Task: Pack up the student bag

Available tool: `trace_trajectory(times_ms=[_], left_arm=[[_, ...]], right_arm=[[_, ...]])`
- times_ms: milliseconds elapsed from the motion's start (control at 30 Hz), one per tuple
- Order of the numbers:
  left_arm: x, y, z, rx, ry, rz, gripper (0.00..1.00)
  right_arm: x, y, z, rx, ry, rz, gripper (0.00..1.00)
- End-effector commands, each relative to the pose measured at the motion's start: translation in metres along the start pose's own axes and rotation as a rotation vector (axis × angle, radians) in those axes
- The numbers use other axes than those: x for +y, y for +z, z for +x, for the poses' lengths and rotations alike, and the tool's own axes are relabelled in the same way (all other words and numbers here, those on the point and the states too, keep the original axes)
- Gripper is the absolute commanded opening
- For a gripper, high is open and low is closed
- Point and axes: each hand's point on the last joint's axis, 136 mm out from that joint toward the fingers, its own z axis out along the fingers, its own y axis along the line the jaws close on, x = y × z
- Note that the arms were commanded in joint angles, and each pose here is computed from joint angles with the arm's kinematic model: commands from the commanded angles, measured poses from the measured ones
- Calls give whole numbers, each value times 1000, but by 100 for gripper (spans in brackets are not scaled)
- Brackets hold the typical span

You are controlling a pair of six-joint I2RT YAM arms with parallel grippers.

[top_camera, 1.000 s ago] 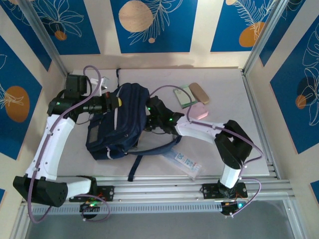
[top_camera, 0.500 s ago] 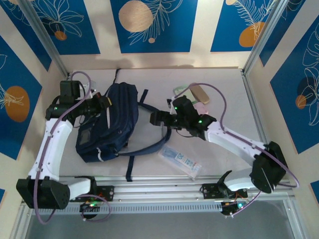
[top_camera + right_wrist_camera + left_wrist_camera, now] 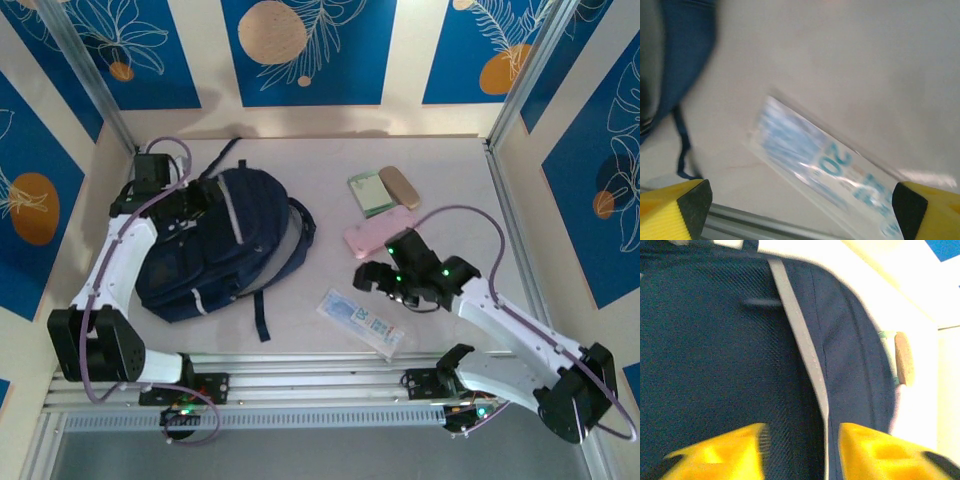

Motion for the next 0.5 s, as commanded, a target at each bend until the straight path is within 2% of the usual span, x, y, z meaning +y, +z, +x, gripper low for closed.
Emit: trace_trajectory(times_ms=[0, 67, 200, 267, 367, 467], left_arm=[[-15, -5, 20, 17, 90, 20, 54], [-23, -15, 35, 17, 147, 8, 59], [-49, -30, 73, 31, 265, 56, 61], [-66, -28, 107, 81, 327, 110, 62], [-75, -19, 157, 166, 340, 187, 62], [-70, -11, 196, 223, 346, 215, 62]], right_arm=[[-30, 1, 40, 120, 183, 24, 93], [-31, 7, 55, 167, 223, -35, 91], [-35, 22, 68, 210, 255, -76, 91], [-40, 33, 72, 227, 270, -72, 91], [-43, 44, 76, 255, 274, -69, 91], [-45, 49, 71, 234, 251, -52, 91]])
